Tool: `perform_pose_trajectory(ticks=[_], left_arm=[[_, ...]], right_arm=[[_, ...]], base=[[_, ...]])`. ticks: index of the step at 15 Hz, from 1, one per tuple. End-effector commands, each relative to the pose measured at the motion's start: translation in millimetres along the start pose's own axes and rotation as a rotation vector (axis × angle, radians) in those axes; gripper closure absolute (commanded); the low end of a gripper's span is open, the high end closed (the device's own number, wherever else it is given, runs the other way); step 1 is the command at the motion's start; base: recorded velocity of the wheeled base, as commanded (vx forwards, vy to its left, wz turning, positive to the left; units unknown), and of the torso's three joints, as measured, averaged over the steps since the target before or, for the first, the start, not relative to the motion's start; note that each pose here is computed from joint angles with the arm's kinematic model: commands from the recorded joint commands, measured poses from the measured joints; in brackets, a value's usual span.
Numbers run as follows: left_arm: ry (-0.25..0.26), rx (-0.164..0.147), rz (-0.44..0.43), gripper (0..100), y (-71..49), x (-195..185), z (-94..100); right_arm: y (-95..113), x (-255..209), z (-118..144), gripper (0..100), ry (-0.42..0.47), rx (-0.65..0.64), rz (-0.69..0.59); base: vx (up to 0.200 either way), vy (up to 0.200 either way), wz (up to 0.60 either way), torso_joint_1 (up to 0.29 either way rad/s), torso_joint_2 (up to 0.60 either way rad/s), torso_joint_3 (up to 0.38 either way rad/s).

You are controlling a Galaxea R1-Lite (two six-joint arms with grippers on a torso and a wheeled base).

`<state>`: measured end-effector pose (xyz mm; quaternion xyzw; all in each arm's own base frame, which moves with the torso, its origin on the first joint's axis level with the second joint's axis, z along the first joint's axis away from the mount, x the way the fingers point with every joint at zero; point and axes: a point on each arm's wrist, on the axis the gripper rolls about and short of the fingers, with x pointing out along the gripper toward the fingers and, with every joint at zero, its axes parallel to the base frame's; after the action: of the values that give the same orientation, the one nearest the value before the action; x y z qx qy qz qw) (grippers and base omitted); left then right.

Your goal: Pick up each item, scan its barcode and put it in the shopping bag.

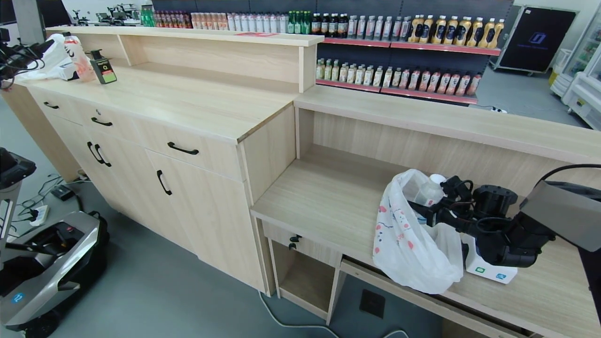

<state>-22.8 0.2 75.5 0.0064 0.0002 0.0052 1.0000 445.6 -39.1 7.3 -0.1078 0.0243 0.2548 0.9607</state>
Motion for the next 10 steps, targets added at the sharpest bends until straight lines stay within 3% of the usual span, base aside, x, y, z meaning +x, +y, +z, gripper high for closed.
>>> perform_pose_trajectory(ticks=[1,5,6,8,10], left_arm=[[0.000,0.000,0.000,100,0.0,0,0.0],[0.000,0.000,0.000,100,0.0,0,0.0],[0.000,0.001,0.000,100,0.0,0,0.0],[0.000,0.001,0.000,100,0.0,0,0.0],[0.000,0.000,0.000,100,0.0,0,0.0]], right_arm=[[1,0,-5,100,0.010,-0.005,0.003],[3,-1,-11,100,0.026,0.003,0.006],[3,-1,-11,0,0.026,-0.001,0.006],[3,-1,-9,0,0.027,-0.020,0.008],[0,-6,14,0,-0.004,-0.037,0.001]], base=[[0.000,0.000,0.00,0.000,0.00,0.000],[0.000,0.000,0.00,0.000,0.00,0.000],[0.000,0.000,0.00,0.000,0.00,0.000],[0.000,0.000,0.00,0.000,0.00,0.000],[0.000,0.000,0.00,0.000,0.00,0.000]])
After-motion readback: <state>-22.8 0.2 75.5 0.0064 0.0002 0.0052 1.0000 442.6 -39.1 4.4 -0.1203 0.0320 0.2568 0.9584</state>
